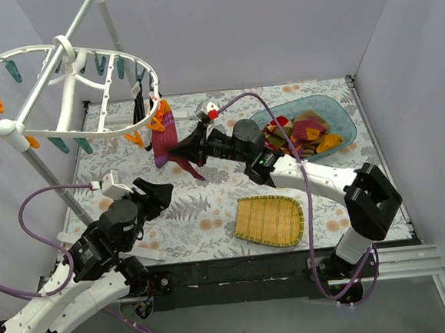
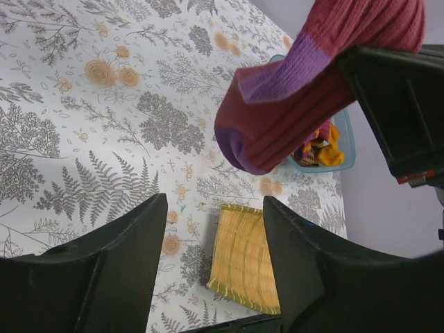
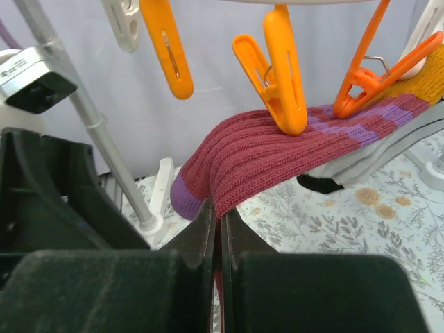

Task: Remove the socks clipped to the hanger
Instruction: Remove the sock from the hanger.

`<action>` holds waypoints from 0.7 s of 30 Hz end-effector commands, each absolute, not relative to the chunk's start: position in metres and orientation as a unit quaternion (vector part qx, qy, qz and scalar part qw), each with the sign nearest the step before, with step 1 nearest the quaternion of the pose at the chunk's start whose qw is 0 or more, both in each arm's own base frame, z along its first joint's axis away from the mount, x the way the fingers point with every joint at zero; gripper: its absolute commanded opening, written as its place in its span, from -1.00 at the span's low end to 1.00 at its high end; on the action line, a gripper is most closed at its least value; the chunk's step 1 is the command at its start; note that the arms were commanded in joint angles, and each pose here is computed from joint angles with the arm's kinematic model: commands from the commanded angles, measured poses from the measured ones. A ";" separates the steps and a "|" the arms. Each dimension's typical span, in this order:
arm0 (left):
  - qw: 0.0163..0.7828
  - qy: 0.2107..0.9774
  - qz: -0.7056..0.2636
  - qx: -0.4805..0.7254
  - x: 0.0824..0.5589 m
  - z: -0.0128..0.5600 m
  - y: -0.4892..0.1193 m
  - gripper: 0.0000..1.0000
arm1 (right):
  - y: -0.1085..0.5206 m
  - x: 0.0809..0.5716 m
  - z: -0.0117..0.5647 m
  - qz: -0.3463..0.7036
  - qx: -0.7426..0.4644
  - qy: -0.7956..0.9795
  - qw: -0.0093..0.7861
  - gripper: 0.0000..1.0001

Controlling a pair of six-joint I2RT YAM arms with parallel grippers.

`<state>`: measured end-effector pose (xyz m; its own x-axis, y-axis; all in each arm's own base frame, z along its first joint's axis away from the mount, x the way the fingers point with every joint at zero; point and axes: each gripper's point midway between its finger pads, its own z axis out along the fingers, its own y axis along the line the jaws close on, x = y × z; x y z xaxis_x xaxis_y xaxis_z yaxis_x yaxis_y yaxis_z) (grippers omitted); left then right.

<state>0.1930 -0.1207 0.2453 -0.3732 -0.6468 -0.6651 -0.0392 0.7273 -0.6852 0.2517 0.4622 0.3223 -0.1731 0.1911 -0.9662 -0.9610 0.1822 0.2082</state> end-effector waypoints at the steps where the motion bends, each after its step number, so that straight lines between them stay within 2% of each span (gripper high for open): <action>1: 0.531 0.761 -0.314 -0.201 0.195 0.255 -0.126 0.16 | 0.457 0.222 0.334 0.533 -0.373 0.543 0.531 -0.97; 9: 0.543 0.754 -0.315 -0.194 0.203 0.261 -0.133 0.22 | 0.457 0.190 0.335 0.546 -0.383 0.549 0.503 -0.97; 16: 0.535 0.757 -0.332 -0.176 0.204 0.253 -0.147 0.30 | 0.465 0.186 0.339 0.558 -0.365 0.570 0.480 -0.97; 21: 0.534 0.754 -0.342 -0.168 0.205 0.252 -0.153 0.43 | 0.476 0.186 0.339 0.565 -0.350 0.581 0.469 -0.97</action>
